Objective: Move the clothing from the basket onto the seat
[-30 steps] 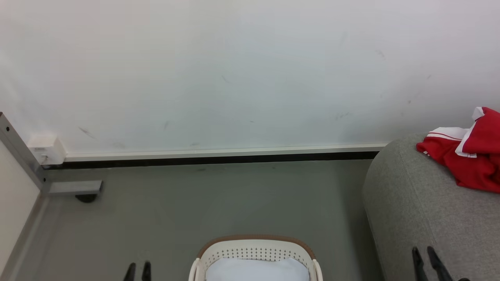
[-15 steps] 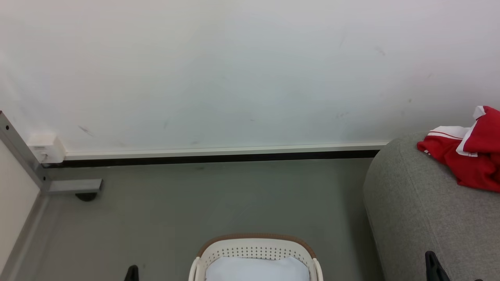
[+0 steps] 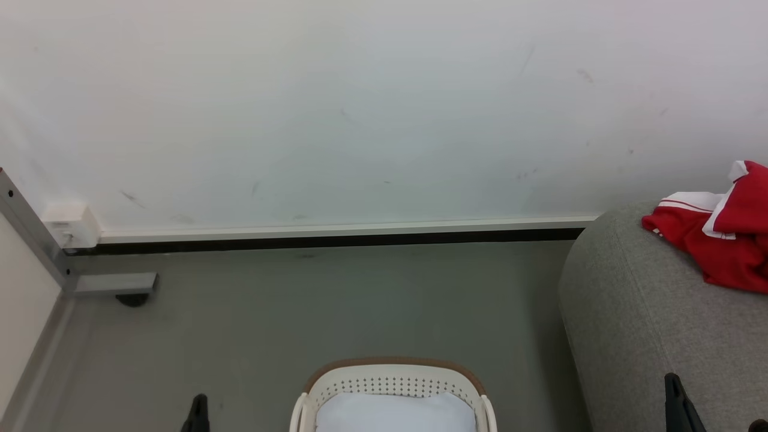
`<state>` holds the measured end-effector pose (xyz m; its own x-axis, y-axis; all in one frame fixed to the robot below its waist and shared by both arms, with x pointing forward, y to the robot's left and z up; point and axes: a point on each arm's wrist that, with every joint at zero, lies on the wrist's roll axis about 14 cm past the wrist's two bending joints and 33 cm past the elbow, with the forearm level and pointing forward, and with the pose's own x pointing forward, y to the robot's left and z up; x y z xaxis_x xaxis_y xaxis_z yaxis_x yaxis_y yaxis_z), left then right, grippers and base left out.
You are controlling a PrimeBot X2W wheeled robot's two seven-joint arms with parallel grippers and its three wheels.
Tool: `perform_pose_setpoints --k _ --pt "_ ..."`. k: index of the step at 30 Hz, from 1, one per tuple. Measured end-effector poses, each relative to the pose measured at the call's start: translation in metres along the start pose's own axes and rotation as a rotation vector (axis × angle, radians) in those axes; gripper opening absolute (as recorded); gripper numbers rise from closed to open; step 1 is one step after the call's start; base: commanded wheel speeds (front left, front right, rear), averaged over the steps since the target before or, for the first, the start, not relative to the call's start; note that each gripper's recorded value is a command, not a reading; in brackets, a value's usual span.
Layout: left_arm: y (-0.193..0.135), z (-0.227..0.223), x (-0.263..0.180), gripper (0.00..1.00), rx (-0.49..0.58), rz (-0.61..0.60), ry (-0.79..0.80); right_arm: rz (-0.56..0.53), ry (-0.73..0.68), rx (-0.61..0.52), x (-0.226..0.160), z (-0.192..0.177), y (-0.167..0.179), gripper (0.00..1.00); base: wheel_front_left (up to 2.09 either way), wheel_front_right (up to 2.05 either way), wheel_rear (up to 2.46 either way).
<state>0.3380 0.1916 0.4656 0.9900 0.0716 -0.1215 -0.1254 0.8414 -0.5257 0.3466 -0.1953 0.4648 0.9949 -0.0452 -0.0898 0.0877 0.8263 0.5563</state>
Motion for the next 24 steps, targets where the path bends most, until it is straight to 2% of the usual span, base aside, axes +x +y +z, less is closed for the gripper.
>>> perform_pose_setpoints --k 24 --pt "-0.003 0.008 0.016 0.00 -0.336 -0.006 0.018 -0.007 -0.004 0.322 0.012 0.010 0.003 0.00 0.00 0.00 0.00"
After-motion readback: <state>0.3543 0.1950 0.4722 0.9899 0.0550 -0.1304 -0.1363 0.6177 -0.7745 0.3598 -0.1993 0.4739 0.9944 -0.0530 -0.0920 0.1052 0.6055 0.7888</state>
